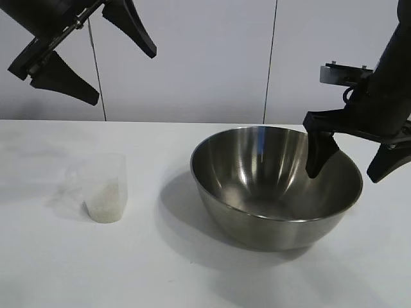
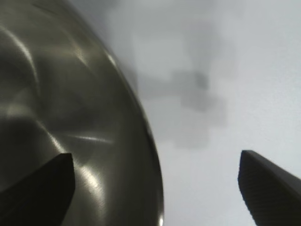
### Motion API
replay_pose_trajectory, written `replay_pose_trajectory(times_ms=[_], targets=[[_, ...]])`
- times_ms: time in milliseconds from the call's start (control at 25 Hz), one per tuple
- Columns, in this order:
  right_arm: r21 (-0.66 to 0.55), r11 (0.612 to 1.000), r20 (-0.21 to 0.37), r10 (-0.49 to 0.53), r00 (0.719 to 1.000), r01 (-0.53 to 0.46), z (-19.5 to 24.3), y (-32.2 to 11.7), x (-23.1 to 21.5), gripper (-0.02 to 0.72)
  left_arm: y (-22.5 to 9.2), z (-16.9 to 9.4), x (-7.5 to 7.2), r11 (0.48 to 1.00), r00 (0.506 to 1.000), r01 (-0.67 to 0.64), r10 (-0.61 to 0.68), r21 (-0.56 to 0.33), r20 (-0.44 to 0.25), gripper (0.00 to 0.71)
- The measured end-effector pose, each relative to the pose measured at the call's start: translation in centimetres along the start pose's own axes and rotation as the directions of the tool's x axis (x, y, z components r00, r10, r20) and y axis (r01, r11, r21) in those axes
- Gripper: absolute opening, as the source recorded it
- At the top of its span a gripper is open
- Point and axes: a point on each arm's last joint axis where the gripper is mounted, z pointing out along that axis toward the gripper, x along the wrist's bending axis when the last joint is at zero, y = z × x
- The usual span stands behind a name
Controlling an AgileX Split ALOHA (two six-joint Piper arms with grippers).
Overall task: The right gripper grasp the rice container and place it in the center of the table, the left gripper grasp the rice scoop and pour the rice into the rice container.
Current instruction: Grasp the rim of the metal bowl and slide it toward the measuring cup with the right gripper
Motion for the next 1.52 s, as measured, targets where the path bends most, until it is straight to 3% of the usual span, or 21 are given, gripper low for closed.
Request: replay_pose_trajectory(times_ms=[280,400,920,1080,1520], targets=[[0.018,0.999,-0.024,0.045,0.999,-0.044,1.9,0.0,0.0,0.653,0.0,0.0,0.0,1.0,1.0,0.0,0.0,0.0,0.0,0.694],[0.031,0.998,-0.03,0.058,0.998,-0.057,2.5,-0.1,0.0,0.605,0.0,0.0,0.0,1.0,1.0,0.0,0.0,0.0,0.0,0.694],[0.034,0.998,-0.033,0.061,0.998,-0.06,2.5,-0.1,0.1,0.045,0.0,0.0,0.0,1.0,1.0,0.0,0.0,0.0,0.0,0.694],[0.04,0.997,-0.044,0.074,0.996,-0.072,2.5,-0.2,0.2,0.012,0.0,0.0,0.0,1.0,1.0,0.0,0.0,0.0,0.0,0.694],[0.022,0.995,-0.141,0.099,0.985,-0.097,-0.3,0.0,-0.6,0.011,0.0,0.0,0.0,1.0,1.0,0.0,0.0,0.0,0.0,0.694]])
